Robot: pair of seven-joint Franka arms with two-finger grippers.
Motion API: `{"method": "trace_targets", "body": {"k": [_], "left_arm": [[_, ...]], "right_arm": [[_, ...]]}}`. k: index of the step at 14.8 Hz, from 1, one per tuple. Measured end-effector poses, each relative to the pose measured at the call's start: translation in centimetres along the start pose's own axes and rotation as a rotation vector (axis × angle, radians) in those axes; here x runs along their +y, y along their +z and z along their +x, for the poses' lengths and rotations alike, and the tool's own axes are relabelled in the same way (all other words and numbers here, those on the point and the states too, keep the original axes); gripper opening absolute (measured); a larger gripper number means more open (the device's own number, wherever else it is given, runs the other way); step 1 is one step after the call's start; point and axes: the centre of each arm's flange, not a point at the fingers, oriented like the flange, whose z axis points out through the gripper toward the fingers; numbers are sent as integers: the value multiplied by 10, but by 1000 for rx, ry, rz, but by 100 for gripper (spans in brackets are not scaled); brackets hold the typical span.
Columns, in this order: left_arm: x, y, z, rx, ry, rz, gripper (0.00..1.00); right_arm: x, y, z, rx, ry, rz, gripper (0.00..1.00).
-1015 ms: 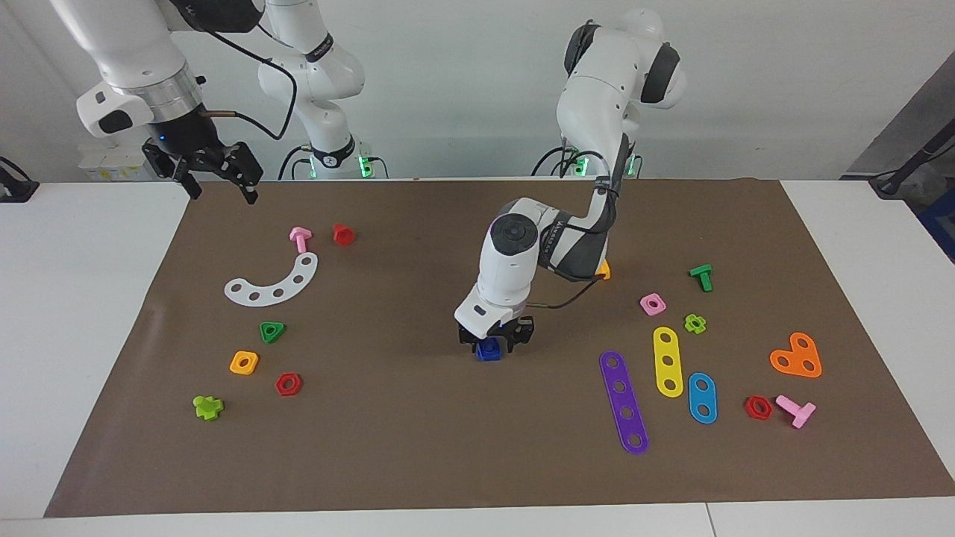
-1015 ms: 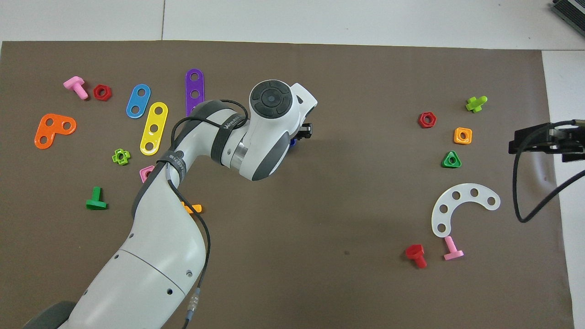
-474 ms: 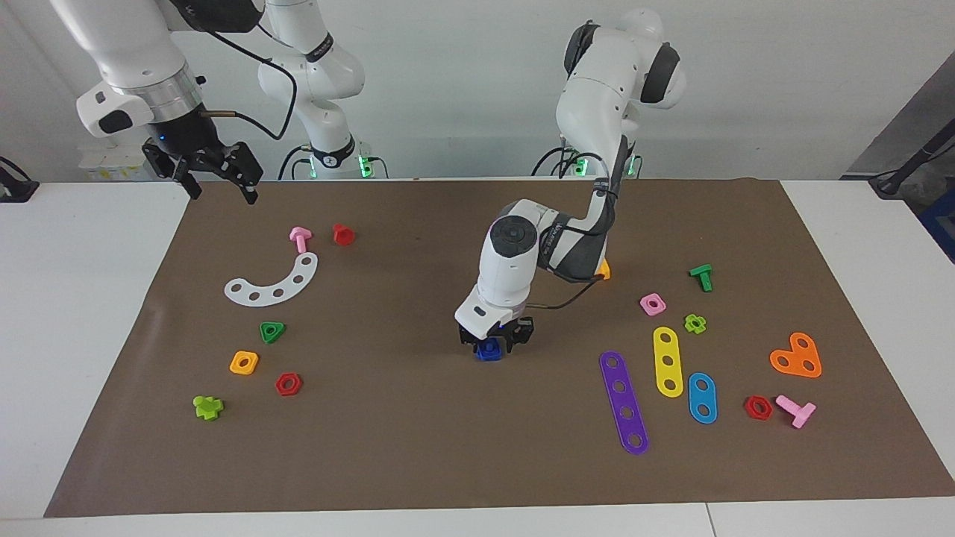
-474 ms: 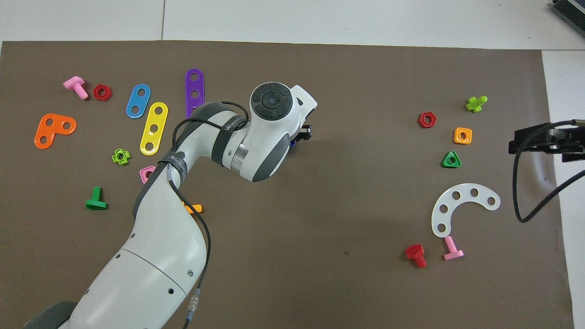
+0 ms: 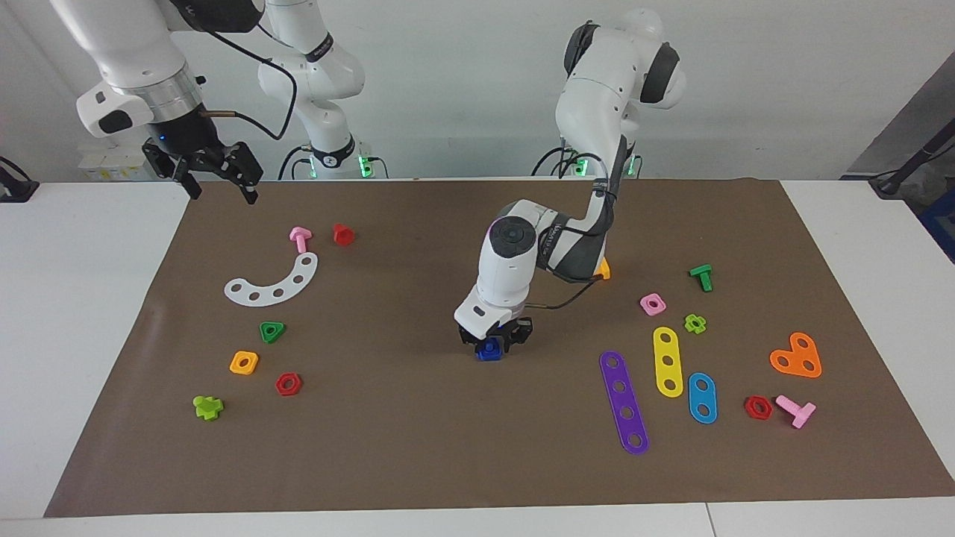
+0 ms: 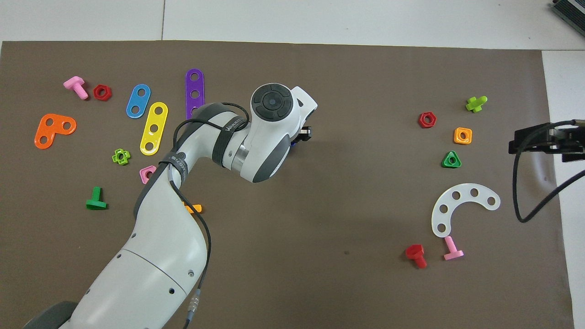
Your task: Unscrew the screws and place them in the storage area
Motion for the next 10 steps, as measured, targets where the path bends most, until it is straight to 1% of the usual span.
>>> {"method": "trace_targets", "body": {"k": [2,3,6,7,8,9,10], "left_arm": [[0,0,0,0,0,0,61],[0,0,0,1,0,0,58],[0,0,0,1,0,-1,56],[0,0,0,1,0,-1,53],[0,0,0,1,0,-1,53],[0,0,0,2,0,-1,49],[0,0,0,2,0,-1,49]], "right_arm": [[0,0,0,0,0,0,100],[0,0,0,0,0,0,100],[0,0,0,0,0,0,100],[0,0,0,0,0,0,100],[0,0,0,0,0,0,100],[0,0,0,0,0,0,100],[0,0,0,0,0,0,100]]}}
